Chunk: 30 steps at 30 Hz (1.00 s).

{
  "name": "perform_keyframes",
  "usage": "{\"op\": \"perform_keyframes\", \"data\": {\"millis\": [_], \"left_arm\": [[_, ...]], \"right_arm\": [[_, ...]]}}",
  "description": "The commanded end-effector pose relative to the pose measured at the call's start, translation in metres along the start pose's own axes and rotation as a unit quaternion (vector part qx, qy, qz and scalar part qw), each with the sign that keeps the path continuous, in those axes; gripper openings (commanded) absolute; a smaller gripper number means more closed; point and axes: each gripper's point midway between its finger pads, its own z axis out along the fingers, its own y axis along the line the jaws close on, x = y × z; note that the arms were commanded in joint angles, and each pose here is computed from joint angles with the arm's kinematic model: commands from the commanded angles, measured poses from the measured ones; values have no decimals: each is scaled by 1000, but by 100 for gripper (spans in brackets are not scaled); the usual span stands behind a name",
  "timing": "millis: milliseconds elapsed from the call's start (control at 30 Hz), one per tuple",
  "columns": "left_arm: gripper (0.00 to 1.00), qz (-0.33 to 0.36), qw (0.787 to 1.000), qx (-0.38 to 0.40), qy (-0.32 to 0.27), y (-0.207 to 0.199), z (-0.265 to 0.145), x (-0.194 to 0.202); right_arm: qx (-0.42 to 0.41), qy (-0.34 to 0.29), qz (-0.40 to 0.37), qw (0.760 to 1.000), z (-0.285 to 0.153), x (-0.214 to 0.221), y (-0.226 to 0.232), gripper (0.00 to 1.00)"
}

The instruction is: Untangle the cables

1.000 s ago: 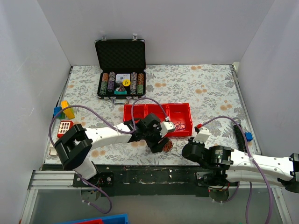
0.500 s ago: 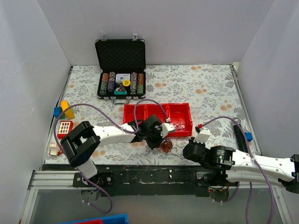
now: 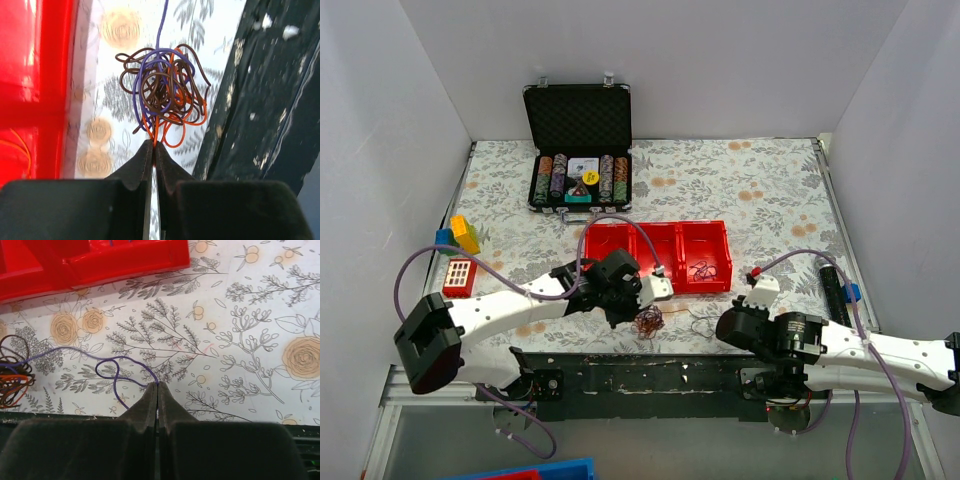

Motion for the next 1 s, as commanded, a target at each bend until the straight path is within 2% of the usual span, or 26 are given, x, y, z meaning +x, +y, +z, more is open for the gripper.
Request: {"op": "perform_keyframes", "data": {"millis": [0, 233, 367, 567, 700, 867, 967], "left_arm": [[0, 37, 996, -18, 74, 0, -19, 50], [0, 77, 986, -57, 136, 11, -24, 107], [0, 101, 974, -104, 172, 26, -27, 138], [0, 113, 961, -163, 195, 43, -40, 163], [0, 122, 956, -195, 183, 52, -56, 165], [0, 166, 944, -247, 140, 63, -82, 159], [0, 186, 939, -253, 142, 62, -89, 166]], "right_arm": [[35, -27, 24, 999, -13, -20, -14, 1], [93, -67, 54, 992, -40, -52, -41, 1], [67, -91, 59, 992, -53, -75, -33, 1], [65, -119, 46, 990, -64, -99, -27, 1], [76, -153, 51, 984, -78, -127, -35, 1], [79, -203, 40, 975, -104, -164, -43, 1], [73, -236, 48, 968, -125, -188, -47, 1]]}}
